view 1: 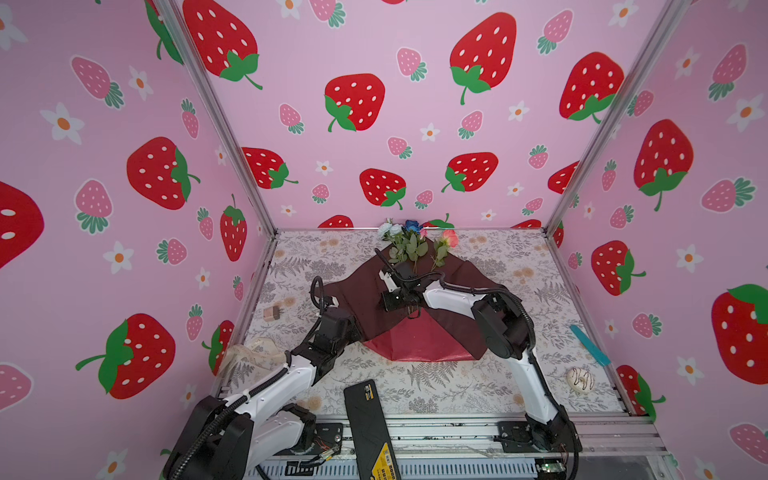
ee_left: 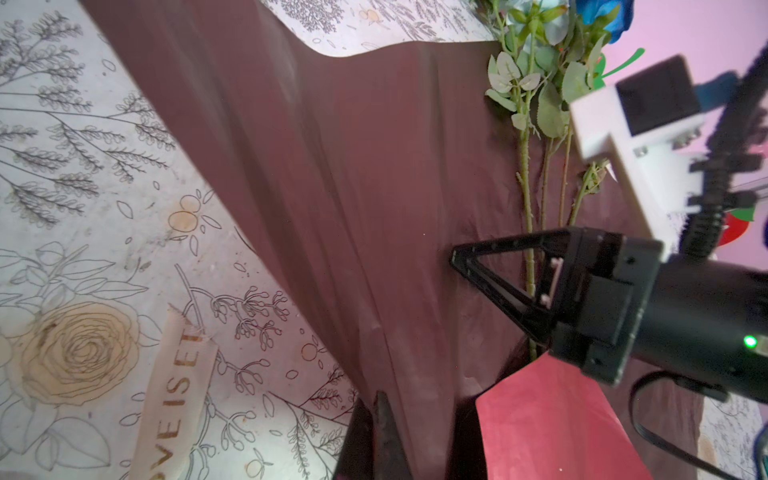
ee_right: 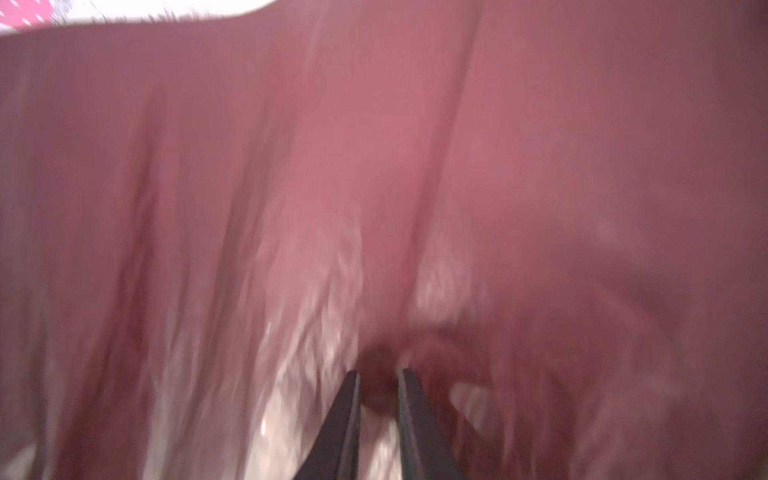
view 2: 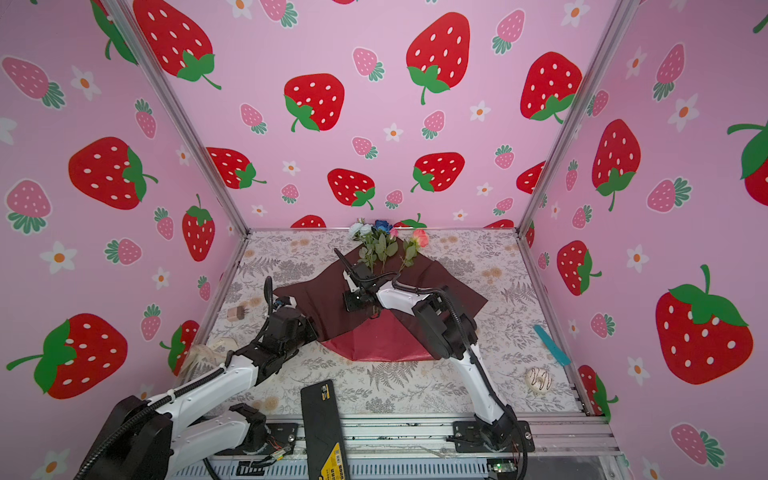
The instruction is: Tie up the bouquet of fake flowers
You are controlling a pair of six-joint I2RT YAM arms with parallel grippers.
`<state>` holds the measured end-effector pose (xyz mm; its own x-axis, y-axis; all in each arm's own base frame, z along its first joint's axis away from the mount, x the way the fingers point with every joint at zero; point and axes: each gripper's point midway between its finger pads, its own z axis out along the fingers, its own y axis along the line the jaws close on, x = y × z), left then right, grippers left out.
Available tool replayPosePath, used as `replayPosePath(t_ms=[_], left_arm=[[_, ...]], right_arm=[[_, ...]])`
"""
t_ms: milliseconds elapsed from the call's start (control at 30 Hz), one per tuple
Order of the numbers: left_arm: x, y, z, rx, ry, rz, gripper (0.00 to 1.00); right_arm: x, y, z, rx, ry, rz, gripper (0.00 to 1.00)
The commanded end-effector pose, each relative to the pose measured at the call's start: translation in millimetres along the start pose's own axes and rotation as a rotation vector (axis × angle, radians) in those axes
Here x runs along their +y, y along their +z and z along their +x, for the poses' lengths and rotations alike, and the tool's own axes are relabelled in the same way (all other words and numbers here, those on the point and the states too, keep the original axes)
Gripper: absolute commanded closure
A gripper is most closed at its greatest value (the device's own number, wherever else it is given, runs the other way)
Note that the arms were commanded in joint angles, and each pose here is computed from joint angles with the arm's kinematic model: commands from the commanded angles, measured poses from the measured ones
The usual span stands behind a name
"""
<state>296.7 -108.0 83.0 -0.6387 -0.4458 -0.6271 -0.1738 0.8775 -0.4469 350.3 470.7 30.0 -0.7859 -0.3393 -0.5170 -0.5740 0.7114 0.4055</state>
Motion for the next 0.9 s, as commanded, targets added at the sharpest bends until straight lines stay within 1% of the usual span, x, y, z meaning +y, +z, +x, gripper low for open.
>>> replayPosePath(t_ms=[0, 100, 200, 233, 333, 433, 567, 767, 867], left_arm=[[-11.3, -4.2, -12.8, -0.031, 0.035, -0.001, 1.0], [-19.0, -7.6, -15.5, -0.039, 0.078, 0.001, 1.0], [-27.6, -10.3, -18.9, -0.048, 0.139, -0.006, 1.0], [-31.3, -10.9, -20.4, -0.052, 0.163, -0.006, 1.0], [-43.2, -11.3, -23.0, -0.051, 0.243, -0.005, 1.0], [-57.1, -10.6, -24.9, -0.044, 0.328, -0.008, 1.0], [-81.9, -9.5, -22.9, -0.028, 0.451, 0.007, 1.0], [-125.4, -4.4, -1.4, 0.02, 0.644, 0.067, 1.0], [-142.3, 2.0, 12.9, 0.054, 0.71, 0.094, 1.0]], right_arm=[[-14.7, 17.2, 7.5, 0.042, 0.01, 0.011, 0.79], [-16.5, 12.1, -10.0, 0.02, 0.009, 0.009, 0.79], [-13.6, -11.5, -34.2, -0.037, -0.011, 0.013, 0.77], [-12.8, -23.5, -42.7, -0.063, -0.021, 0.024, 0.74], [-16.7, -59.8, -58.3, -0.128, -0.038, 0.073, 0.71], [-28.7, -97.8, -60.9, -0.188, -0.032, 0.142, 0.65], [-48.9, -148.4, -46.9, -0.257, -0.013, 0.25, 0.59], [-80.7, -197.7, -4.8, -0.296, 0.057, 0.4, 0.51], [-95.1, -215.4, 14.7, -0.31, 0.108, 0.462, 0.49]])
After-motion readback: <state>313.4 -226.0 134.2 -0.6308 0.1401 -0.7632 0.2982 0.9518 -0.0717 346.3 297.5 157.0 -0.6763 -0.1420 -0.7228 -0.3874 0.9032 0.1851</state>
